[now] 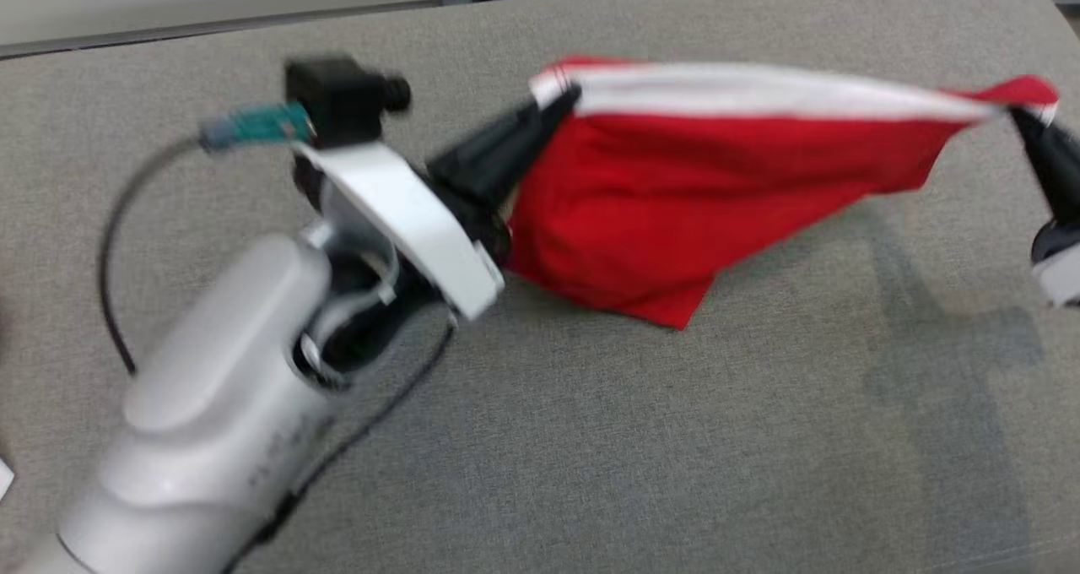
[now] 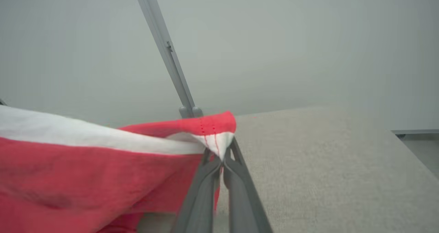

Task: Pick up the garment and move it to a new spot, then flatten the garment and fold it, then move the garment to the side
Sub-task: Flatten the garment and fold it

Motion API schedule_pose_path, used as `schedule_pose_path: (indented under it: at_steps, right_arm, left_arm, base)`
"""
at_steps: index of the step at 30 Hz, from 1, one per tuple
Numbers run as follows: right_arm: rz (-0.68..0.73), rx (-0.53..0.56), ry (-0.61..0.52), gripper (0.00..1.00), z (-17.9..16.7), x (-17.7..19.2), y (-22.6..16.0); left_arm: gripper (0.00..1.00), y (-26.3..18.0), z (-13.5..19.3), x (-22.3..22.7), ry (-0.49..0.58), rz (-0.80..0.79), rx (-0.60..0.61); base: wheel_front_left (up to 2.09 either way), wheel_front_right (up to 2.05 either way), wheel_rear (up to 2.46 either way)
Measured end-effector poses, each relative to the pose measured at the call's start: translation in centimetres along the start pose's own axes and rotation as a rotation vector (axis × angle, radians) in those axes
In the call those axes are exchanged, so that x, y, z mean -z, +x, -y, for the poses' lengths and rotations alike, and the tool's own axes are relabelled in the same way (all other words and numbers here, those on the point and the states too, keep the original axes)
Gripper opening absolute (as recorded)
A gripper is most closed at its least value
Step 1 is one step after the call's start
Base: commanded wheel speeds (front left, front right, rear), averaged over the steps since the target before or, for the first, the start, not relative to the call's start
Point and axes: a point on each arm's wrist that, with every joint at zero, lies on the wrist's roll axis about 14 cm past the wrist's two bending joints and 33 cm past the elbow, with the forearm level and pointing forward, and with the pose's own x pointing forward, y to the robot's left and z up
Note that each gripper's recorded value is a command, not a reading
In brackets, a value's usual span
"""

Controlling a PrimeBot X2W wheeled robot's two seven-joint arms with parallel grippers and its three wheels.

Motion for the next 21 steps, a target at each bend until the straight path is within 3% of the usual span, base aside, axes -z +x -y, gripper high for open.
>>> schedule_pose_path:
  at_steps: [6,11,14,18,21]
  right_arm:
    - [0.179,-0.034,-0.033,0.00,-0.1,-9.1,4.4]
    - [0.384,-0.023,-0.096,0.00,0.4,-16.3,7.6]
    - [0.482,-0.002,-0.143,0.00,1.1,-19.5,8.8]
    - [0.465,0.015,-0.200,0.00,1.9,-18.7,10.2]
    - [0.367,-0.002,-0.220,0.00,1.9,-14.6,11.0]
  left_arm:
    - [0.00,4.4,-0.5,-11.9,0.196,0.196,0.071]
    - [0.00,7.7,0.8,-18.4,0.407,0.356,0.146]
    - [0.00,8.7,2.0,-20.6,0.472,0.479,0.218]
    - [0.00,9.5,2.1,-18.8,0.474,0.518,0.299]
    - [0.00,9.3,0.4,-14.5,0.476,0.426,0.308]
  base:
    - [0.00,0.00,0.00]
    - [0.00,0.00,0.00]
    - [0.00,0.00,0.00]
    - [0.00,0.00,0.00]
    - [0.00,0.00,0.00]
